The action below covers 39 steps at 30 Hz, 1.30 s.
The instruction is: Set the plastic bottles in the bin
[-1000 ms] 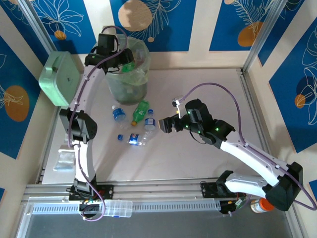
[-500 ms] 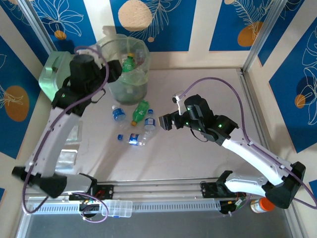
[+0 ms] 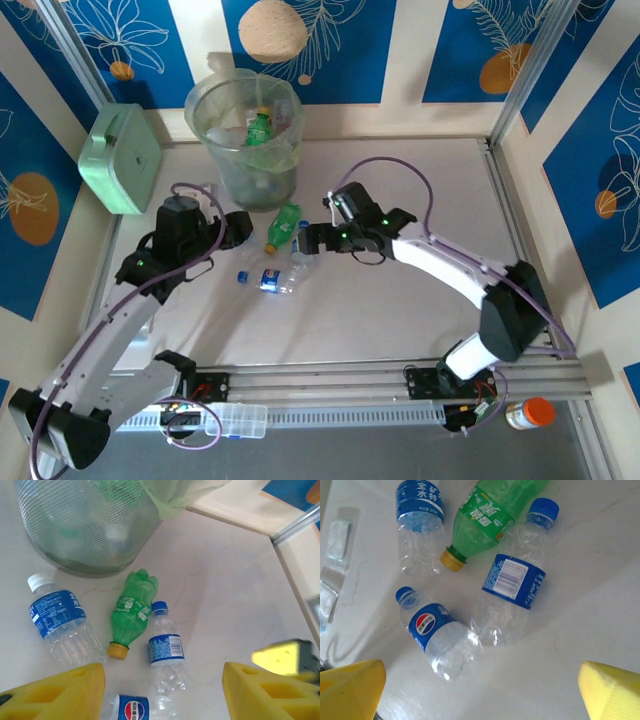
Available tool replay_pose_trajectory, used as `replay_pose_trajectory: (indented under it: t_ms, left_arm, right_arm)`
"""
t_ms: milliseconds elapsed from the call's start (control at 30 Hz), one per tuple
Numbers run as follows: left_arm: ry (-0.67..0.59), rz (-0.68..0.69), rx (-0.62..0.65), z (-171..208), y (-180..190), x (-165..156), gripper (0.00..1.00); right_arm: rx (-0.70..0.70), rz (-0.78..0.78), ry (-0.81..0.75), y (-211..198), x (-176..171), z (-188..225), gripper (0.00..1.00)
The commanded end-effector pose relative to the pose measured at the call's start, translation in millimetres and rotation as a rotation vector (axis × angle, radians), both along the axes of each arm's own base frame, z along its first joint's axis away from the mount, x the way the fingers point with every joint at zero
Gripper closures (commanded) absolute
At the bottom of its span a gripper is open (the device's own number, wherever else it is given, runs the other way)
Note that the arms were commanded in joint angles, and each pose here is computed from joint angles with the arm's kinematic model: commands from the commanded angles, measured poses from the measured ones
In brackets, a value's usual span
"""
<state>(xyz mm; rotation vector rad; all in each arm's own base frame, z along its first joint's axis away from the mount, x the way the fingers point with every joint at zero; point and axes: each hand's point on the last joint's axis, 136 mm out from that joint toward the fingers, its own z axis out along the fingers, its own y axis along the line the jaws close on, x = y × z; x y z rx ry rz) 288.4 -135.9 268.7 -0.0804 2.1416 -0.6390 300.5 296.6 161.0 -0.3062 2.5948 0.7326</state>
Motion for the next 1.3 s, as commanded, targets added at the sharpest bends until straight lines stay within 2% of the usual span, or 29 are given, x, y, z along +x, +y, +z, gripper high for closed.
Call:
replay_pose_trajectory:
  t_ms: [0, 100, 400, 733, 1000, 1133, 1267]
  left_arm:
    - [-0.139, -0.027, -0.01, 23, 2, -10, 0.38]
    - [-0.202, 0.015, 0.005, 29, 15, -16, 0.39]
    - [-0.258, -0.01, 0.051, 44, 11, -31, 0.36]
    - [-0.305, -0.015, 0.062, 54, 12, -39, 0.39]
    - [-0.307, -0.024, 0.071, 53, 10, -39, 0.41]
    - [-0.314, -0.036, 0.071, 54, 8, -39, 0.41]
    - [-0.318, -0.036, 0.075, 52, 8, -38, 0.41]
  right_arm:
    - [-0.023, -0.011, 0.105, 7, 12, -19, 0.01]
    - [-0.047, -0.029, 0.205, 12, 27, -46, 0.01]
    - [-0.043, -0.053, 0.35, 35, 48, -97, 0.03]
    - [-0.062, -0.083, 0.42, 36, 45, -133, 0.17]
    - [-0.007, -0.134, 0.454, 27, 41, -140, 0.34]
    - [0.029, -0.139, 0.452, 23, 40, -131, 0.47]
    - [0.057, -0.141, 0.404, 16, 41, -112, 0.47]
